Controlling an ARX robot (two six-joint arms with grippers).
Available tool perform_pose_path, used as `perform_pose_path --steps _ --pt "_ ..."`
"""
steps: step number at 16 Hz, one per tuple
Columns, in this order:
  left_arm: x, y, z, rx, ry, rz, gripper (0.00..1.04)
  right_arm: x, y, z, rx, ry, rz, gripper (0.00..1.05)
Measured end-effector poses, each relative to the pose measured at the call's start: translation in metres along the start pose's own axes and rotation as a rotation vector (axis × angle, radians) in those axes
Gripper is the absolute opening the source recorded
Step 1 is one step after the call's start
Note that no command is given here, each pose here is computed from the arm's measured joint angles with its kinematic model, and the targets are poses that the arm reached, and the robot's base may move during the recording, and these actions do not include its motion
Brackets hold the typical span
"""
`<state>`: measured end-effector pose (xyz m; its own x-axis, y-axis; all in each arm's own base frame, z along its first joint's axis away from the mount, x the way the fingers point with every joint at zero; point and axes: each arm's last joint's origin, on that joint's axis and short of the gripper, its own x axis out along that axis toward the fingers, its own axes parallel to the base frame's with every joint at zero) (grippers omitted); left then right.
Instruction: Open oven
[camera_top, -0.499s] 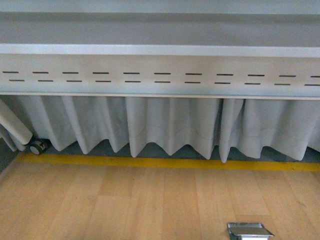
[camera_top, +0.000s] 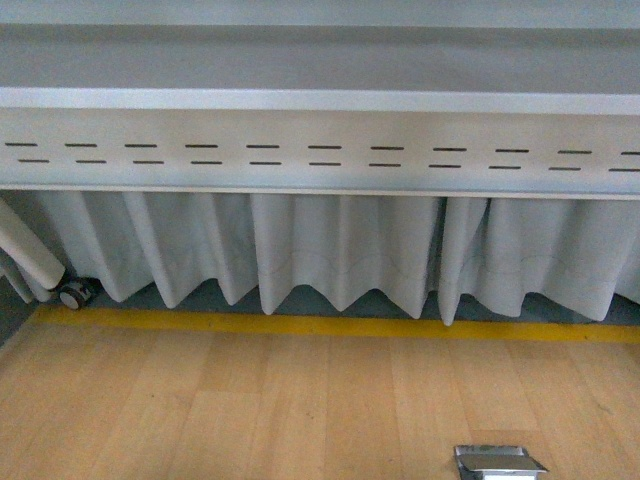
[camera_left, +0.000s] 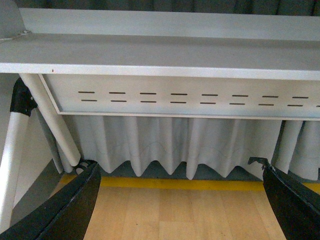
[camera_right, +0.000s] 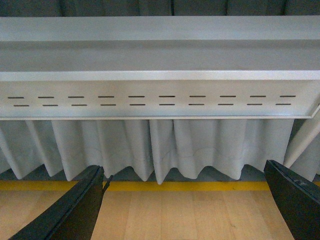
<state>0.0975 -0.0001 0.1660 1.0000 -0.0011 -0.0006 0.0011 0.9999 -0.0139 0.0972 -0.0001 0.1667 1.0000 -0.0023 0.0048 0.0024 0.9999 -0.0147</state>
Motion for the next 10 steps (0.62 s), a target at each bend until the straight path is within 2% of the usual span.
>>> perform_pose_path --steps 10 --pt "0.0000 0.0000 0.0000 0.000 0.000 0.000 0.98 0.0000 0.0000 0.0000 0.000 0.000 0.000 0.98"
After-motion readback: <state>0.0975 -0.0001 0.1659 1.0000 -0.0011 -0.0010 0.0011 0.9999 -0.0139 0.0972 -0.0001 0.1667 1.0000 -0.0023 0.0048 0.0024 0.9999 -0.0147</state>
